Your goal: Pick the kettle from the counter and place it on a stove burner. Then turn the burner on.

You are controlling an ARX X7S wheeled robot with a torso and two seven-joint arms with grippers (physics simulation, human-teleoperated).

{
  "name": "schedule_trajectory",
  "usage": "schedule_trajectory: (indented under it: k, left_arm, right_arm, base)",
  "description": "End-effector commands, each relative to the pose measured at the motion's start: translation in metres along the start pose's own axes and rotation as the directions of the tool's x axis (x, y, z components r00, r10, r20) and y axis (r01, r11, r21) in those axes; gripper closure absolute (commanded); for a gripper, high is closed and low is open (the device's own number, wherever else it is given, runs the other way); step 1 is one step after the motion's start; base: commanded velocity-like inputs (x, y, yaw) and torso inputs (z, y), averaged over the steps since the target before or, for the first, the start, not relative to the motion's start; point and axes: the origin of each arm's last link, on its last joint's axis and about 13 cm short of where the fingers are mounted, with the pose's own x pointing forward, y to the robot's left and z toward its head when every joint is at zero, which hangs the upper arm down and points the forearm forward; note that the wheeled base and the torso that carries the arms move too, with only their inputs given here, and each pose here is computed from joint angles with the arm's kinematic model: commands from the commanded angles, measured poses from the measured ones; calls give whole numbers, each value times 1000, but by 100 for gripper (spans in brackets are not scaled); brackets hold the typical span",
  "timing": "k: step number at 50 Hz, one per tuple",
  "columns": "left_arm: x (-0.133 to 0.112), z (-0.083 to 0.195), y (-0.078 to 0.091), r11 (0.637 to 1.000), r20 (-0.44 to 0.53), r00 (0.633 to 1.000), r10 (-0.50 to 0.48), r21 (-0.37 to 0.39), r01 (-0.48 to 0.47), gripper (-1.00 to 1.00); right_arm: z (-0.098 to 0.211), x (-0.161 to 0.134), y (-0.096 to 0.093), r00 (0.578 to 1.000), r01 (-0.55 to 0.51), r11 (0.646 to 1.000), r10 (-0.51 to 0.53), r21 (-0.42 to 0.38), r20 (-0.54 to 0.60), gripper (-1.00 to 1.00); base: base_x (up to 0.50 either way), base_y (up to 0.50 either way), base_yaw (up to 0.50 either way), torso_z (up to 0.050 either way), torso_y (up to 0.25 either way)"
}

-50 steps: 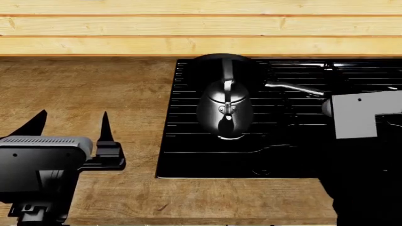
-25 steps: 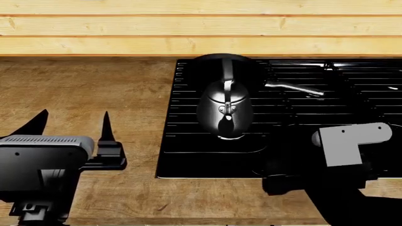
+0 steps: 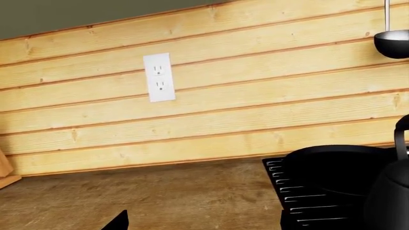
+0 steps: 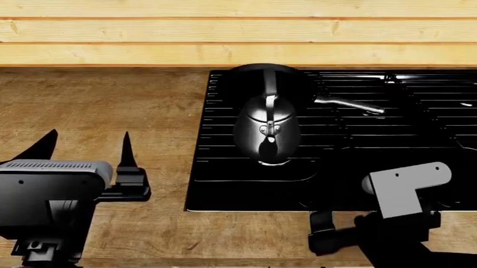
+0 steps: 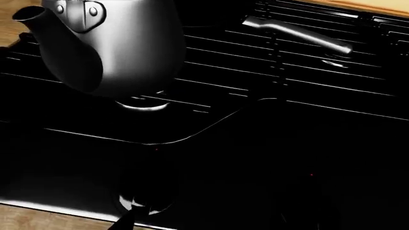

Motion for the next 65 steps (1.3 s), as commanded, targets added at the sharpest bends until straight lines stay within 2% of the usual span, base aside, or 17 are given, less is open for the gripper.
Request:
schedule_trajectory:
  k: [1, 5, 16, 42, 56, 57, 65]
  left_arm:
    - [0, -1, 0, 1000, -1, 1000, -1, 0, 1, -100]
    - [1, -2, -1, 1000, -3, 1000, -2, -2, 2, -100]
    - [1, -2, 0, 1000, -4, 1000, -1, -2, 1, -100]
    - [2, -6, -1, 1000, -8, 1000, -4, -9, 4, -100]
    - [1, -7, -1, 1000, -11, 1000, -2, -9, 2, -100]
    - [1, -7, -1, 1000, -10, 1000, -3, -9, 3, -100]
    - [1, -7, -1, 1000, -12, 1000, -2, -10, 2, -100]
  right_arm:
    - [-6, 0, -1, 1000, -29, 999, 29, 28, -5, -100]
    - [-5, 5, 2, 998, -58, 996, 57, 64, 17, -100]
    - [-5, 19, 9, 993, -118, 989, 116, 91, 24, -100]
    - [-6, 44, 13, 992, -127, 980, 129, 154, -3, -100]
    - [-15, 50, 16, 988, -148, 977, 152, 152, -15, -100]
    - [-17, 51, 16, 989, -143, 979, 147, 144, -22, 100]
    - [-19, 51, 16, 991, -131, 983, 135, 131, -19, 100]
  base:
    - [0, 0, 0, 0, 0]
    - [0, 0, 0, 0, 0]
    - [0, 0, 0, 0, 0]
    - [0, 0, 0, 0, 0]
    - [0, 0, 0, 0, 0]
    - [0, 0, 0, 0, 0]
    - [0, 0, 0, 0, 0]
